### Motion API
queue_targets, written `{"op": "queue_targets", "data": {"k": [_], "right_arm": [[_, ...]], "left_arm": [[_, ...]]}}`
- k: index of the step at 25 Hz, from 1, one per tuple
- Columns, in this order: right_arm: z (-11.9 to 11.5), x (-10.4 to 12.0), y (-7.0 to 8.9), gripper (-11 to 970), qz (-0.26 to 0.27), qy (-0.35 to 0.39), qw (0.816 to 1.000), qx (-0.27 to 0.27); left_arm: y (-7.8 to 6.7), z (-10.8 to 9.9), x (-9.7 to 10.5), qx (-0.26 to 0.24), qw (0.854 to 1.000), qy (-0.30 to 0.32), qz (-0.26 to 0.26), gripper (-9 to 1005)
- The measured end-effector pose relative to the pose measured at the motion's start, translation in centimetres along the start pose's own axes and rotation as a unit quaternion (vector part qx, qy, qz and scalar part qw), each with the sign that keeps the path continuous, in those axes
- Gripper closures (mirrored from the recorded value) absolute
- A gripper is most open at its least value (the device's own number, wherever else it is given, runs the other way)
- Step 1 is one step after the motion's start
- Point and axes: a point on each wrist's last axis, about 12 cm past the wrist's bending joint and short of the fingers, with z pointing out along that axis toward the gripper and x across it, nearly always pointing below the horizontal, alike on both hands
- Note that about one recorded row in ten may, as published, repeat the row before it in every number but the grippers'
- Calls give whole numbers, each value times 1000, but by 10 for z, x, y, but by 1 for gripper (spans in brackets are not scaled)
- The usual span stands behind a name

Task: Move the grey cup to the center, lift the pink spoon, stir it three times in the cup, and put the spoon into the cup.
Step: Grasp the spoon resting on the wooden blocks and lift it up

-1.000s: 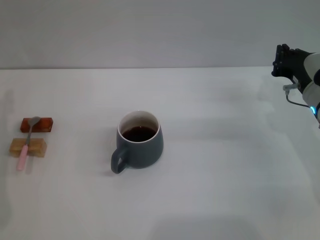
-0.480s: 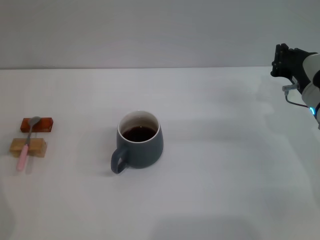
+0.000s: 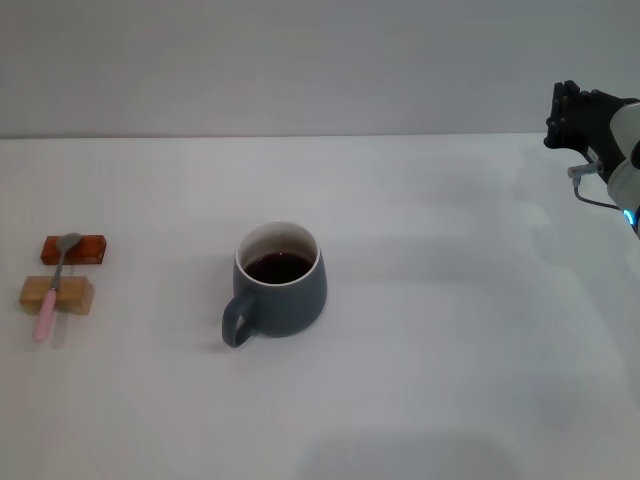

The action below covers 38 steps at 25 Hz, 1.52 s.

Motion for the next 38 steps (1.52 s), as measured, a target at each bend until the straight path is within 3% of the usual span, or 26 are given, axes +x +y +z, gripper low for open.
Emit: {"op": "queue_targets", "data": {"k": [3, 8, 15, 21, 22, 24, 38], "right_arm": [[0, 0, 0, 909, -3, -1, 1000, -1], [1, -3, -4, 909, -15, -5, 1000, 11], [-3, -2, -11, 908, -13, -11, 999, 41], [-5, -3, -20, 909, 0, -16, 998, 61], [-5, -3, -21, 909, 1, -16, 998, 63], [-5, -3, -22, 909, 2, -16, 998, 65], [-4, -4, -24, 909, 5, -16, 997, 71]], "left_arm": [[-1, -8, 8, 34, 999, 18, -37, 356], [-6, -33, 22, 89, 993, 55, -57, 355], [-6, -63, 34, 99, 989, 85, -67, 356], [-16, -79, 47, 114, 984, 116, -69, 356], [-27, -89, 55, 133, 979, 139, -68, 356], [-34, -95, 58, 146, 975, 152, -68, 356], [-50, -123, 67, 175, 963, 191, -75, 355]]}}
